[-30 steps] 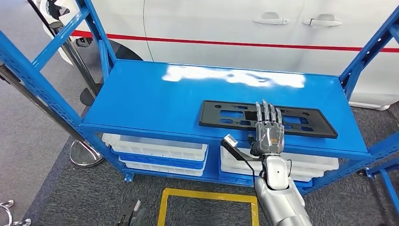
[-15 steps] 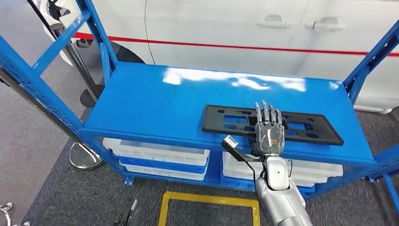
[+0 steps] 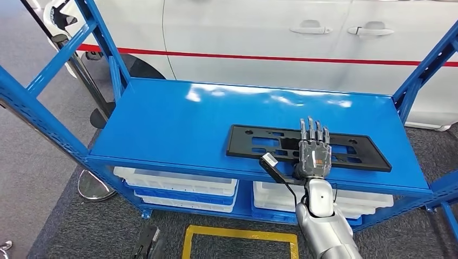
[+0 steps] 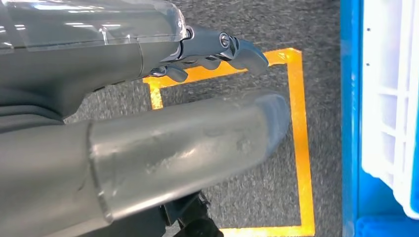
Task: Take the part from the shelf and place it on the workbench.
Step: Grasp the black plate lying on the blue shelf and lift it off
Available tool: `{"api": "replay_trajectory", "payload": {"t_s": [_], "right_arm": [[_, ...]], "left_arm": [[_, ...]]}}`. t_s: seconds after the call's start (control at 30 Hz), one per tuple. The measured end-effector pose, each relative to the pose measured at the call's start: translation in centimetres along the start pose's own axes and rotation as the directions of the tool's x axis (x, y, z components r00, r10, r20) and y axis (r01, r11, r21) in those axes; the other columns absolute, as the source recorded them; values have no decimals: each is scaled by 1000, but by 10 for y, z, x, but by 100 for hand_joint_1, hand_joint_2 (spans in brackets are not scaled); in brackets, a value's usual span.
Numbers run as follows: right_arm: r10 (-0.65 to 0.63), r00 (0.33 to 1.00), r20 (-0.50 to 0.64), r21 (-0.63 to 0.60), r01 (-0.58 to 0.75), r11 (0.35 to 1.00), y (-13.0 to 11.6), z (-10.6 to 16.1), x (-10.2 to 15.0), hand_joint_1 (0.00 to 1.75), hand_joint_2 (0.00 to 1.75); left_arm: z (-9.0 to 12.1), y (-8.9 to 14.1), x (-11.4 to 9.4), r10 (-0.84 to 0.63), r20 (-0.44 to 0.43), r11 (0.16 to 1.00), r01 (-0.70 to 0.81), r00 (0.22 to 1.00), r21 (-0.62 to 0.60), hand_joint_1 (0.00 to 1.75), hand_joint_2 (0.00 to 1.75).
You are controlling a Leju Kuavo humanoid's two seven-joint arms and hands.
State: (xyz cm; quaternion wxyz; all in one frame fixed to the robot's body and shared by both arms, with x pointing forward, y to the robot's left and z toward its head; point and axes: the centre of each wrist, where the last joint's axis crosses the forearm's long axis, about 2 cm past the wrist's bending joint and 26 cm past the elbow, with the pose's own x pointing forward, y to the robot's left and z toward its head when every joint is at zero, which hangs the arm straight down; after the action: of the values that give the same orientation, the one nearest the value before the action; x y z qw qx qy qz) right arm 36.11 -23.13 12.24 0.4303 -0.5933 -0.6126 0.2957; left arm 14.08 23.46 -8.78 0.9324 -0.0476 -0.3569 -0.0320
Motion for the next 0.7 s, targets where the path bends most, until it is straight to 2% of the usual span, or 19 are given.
{"api": "replay_trajectory", "payload": {"t_s": [0.1, 0.33, 0.7], "right_arm": [[22, 999, -28, 18, -21, 1000, 4, -4, -10, 175, 175], [38, 998, -43, 56, -35, 998, 10, -3, -31, 175, 175], [-6, 999, -33, 51, 8, 999, 8, -4, -35, 175, 175]], "left_arm": [[-1, 0, 2, -3, 5, 1000, 3, 1000, -1, 0, 0], [-2, -1, 4, -8, 11, 1000, 8, 1000, 5, 0, 0], [-3, 0, 7, -3, 54, 999, 1, 999, 32, 0, 0]]}}
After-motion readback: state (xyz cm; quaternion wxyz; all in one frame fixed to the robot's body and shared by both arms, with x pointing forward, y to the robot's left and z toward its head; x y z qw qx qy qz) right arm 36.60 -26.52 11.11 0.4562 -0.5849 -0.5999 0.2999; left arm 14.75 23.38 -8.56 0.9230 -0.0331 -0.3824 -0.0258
